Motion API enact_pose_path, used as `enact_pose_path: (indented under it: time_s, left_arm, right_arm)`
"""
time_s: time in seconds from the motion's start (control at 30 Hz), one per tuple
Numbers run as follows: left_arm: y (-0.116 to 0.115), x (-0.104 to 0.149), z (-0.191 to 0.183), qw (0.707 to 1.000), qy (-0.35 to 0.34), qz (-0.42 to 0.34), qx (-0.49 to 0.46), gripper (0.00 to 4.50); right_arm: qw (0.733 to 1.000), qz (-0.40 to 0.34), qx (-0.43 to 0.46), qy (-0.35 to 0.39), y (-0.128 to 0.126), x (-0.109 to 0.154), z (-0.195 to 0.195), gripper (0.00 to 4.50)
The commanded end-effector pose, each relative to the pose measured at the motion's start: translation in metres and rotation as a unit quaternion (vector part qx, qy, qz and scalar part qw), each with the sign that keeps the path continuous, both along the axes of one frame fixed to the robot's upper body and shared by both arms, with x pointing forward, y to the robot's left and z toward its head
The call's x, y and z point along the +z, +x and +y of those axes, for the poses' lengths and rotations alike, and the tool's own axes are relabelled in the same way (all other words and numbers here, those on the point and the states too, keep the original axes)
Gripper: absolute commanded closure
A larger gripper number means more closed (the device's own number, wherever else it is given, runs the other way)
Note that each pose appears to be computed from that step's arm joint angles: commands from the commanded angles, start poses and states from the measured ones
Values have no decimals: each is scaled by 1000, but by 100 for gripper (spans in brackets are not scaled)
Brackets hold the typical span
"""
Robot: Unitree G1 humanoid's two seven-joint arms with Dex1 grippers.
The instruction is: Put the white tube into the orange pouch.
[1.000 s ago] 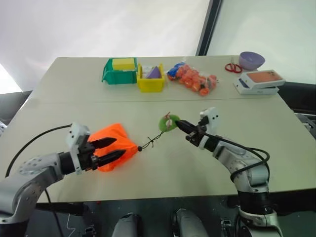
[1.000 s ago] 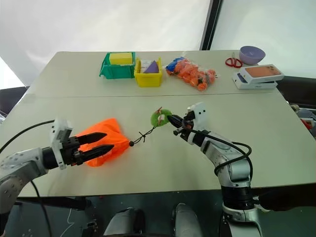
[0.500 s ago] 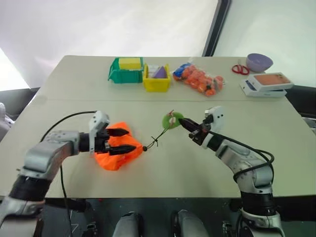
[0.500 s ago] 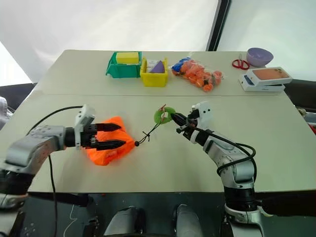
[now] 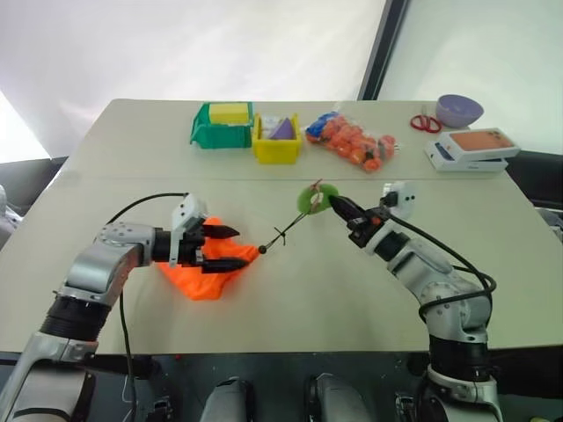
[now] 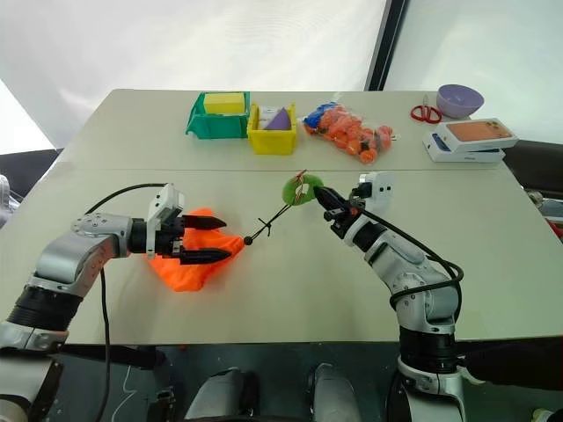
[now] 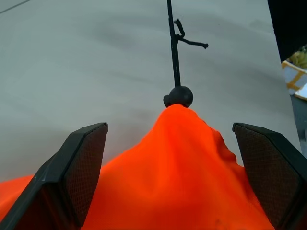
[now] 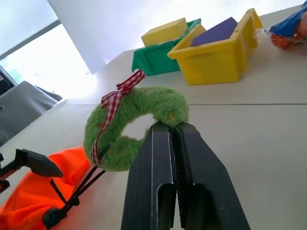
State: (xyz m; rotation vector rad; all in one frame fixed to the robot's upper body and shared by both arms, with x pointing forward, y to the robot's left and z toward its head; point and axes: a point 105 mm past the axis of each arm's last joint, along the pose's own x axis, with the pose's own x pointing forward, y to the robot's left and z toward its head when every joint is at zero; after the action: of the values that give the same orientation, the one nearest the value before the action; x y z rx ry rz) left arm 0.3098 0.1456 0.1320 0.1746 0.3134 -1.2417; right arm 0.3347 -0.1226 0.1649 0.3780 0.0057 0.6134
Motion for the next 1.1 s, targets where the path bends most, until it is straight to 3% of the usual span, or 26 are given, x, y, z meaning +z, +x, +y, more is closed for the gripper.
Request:
enact_pose_path:
  time_s: [0.03,0.23,0.57,0.83,1.1]
  left_arm:
    - [-2,11,-7,999,-10,-38,-3,5]
    - [-3,12,-13,999,-38,-30,12,5]
    - [10,6,-20,987,-65,144,-35,5]
    - [14,-4,-33,981,-8,162,-109,5]
    - [21,1,-45,979,-11,153,-132,5]
  right_arm:
    - [999,-44,9,16,-4,25,2,450]
    - [998,-45,42,21,-8,26,13,450]
    - [995,-53,74,29,-11,30,22,450]
    - [994,-61,82,32,-16,34,25,450]
    - [995,-63,78,28,-21,33,25,450]
